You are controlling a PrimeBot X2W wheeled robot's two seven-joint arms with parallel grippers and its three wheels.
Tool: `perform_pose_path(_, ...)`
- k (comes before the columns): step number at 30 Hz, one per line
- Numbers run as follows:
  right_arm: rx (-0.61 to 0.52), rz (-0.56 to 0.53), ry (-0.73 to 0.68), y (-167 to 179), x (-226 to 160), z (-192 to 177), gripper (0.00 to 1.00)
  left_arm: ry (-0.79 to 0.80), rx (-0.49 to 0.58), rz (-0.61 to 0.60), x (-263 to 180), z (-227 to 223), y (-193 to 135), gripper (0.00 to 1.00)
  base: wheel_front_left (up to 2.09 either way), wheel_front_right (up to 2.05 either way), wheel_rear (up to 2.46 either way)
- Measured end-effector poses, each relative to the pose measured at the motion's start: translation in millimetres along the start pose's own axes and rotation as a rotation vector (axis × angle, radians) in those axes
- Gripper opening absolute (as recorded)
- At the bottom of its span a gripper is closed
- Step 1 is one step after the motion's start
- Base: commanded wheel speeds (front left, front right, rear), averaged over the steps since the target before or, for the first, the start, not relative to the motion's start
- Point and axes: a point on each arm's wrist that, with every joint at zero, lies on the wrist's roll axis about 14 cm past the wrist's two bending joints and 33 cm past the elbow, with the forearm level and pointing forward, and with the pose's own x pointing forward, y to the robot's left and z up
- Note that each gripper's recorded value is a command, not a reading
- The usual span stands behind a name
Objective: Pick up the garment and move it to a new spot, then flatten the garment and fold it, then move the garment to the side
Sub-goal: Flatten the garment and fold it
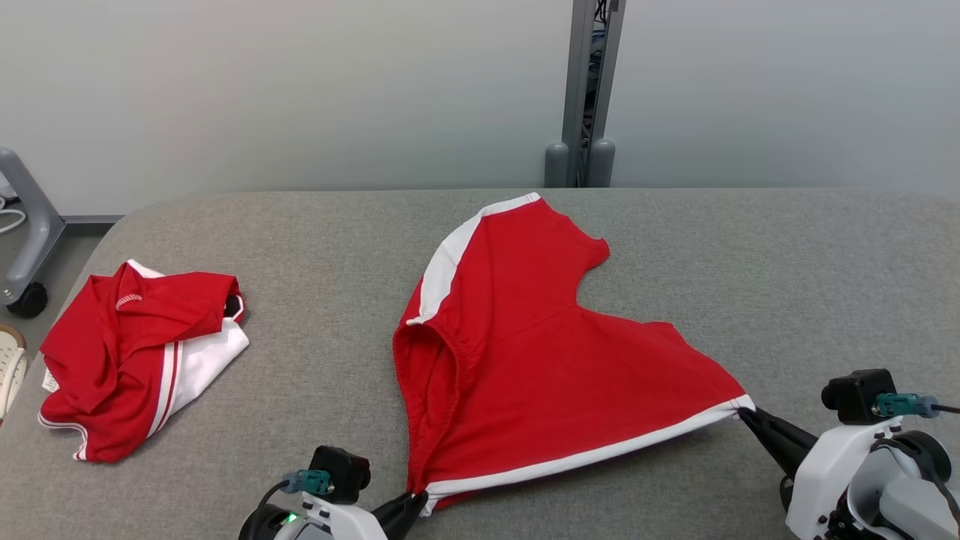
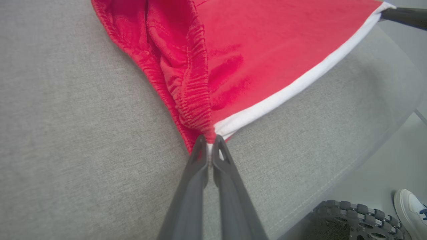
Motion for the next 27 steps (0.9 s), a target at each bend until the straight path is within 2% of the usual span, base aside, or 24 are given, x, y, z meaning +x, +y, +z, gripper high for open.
perform_pose_path(17,-0.006,-0.024,0.010,-8.6,2.5,-2.2,0.00,-0.019,0.050,-0.065,-2.3,4.5,-10.6,0.00,0.00,0.00,0.00)
perform_pose_path(27,-0.019,-0.078,0.016,-25.9,-0.9,-3.5,0.00,-0.034,0.046,-0.062,-2.4,6.9,-9.3,0.00,0.00,0.00,0.00)
